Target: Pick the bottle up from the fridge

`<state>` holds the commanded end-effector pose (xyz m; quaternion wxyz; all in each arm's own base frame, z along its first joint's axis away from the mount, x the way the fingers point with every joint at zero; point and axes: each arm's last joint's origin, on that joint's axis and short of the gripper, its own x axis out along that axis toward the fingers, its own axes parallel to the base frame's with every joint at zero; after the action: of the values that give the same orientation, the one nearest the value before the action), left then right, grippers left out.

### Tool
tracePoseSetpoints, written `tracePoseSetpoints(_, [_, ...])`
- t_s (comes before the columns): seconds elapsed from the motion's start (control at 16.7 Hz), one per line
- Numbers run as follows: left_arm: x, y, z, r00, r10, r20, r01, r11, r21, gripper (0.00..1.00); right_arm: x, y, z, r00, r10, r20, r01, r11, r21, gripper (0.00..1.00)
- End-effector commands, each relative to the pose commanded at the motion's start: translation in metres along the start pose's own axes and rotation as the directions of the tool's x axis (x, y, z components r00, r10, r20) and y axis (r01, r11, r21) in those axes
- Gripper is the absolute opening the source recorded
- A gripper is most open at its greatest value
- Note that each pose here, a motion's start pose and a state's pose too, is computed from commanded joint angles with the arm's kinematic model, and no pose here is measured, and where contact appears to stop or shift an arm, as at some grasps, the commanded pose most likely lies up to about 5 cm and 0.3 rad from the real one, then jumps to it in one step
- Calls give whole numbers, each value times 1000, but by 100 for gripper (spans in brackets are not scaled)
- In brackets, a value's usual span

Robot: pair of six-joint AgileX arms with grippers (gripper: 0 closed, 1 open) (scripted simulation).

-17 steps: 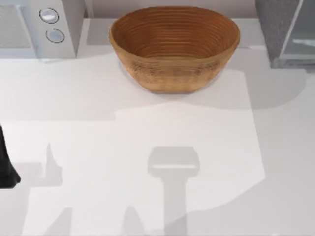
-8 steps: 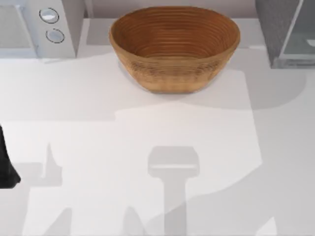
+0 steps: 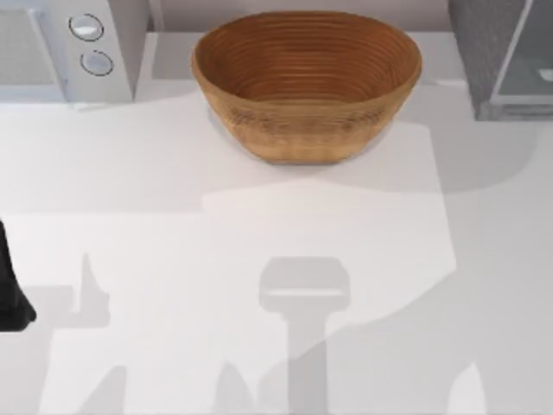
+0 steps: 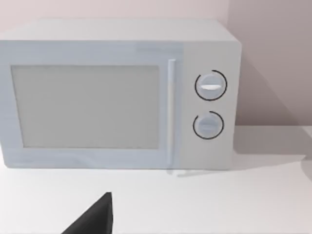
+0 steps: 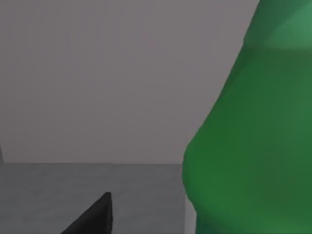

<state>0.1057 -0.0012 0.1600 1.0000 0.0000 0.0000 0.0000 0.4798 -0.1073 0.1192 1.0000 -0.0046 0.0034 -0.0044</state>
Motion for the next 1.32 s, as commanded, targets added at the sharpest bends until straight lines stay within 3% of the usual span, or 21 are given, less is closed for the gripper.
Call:
tracePoseSetpoints(0.78, [0,0,0,1000,0,0,0,1000,0,100,0,0,0,1000,0,0,0,1000,0,2])
tracePoseSetpoints(1.32, [0,0,0,1000,0,0,0,1000,0,100,0,-1,0,1000,-3,0,3,1000,1,0])
